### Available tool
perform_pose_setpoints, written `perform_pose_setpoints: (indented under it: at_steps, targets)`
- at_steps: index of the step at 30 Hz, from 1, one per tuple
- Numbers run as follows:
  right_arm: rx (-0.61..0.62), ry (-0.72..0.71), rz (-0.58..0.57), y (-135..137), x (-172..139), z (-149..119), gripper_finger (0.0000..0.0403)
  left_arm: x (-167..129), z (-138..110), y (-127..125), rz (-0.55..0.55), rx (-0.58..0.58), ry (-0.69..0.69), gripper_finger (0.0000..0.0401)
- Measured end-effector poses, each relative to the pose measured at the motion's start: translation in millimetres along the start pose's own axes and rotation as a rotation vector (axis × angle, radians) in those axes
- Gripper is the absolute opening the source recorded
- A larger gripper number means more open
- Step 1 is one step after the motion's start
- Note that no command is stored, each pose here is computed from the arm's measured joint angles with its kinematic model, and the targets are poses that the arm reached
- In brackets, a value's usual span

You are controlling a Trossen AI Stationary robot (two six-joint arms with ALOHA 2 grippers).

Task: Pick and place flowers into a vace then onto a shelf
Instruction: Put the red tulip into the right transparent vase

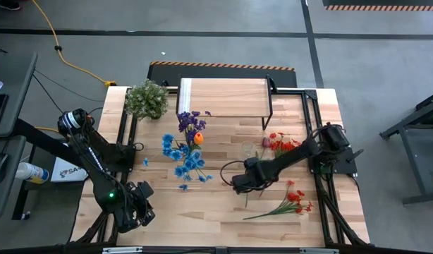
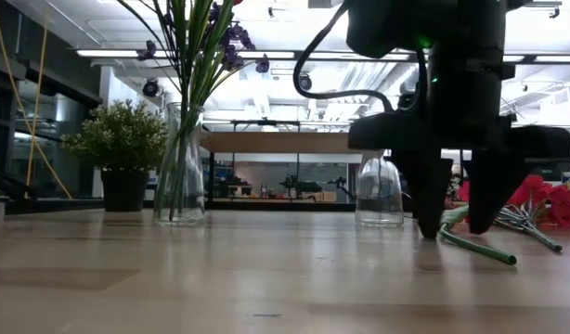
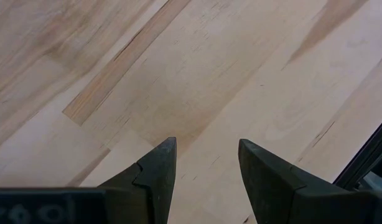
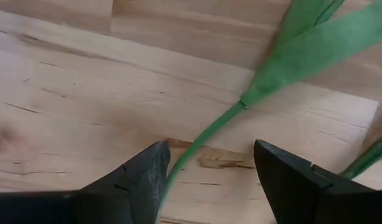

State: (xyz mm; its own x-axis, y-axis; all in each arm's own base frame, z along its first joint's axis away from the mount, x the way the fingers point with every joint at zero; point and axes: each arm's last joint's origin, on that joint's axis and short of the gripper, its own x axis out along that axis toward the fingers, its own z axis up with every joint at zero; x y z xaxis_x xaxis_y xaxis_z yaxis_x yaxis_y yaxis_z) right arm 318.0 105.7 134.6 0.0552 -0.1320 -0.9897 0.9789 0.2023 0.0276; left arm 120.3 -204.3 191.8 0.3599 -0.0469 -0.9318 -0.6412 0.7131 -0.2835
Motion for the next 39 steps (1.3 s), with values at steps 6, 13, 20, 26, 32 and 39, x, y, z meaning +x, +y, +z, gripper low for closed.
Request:
perform_pose_setpoints:
  at_steps: [6,13,20,26,32,39]
  targets:
    - [0.011,-0.003,0.002,1.9,2.8,7.8,0.0233,0.0,0.0,0.0,0.000,0.000,0.000,0.0207]
    - [0.018,-0.034,-0.002,2.2,4.3,14.1,0.0225,0.0,0.0,0.0,0.000,0.000,0.001,0.0207]
    - [0.026,-0.046,-0.014,1.7,5.5,20.3,0.0208,0.0,0.0,0.0,0.000,0.000,0.001,0.0207]
    - [0.046,-0.025,-0.037,-7.5,15.2,19.1,0.0195,0.0,-0.1,0.0,0.000,0.000,0.002,0.0207]
    - [0.053,-0.006,-0.050,-14.0,22.1,18.1,0.0183,0.0,0.0,0.0,0.001,0.000,0.002,0.0207]
    - [0.052,0.001,-0.055,-14.5,22.2,17.8,0.0150,0.0,-0.1,0.0,0.000,0.000,0.003,0.0207]
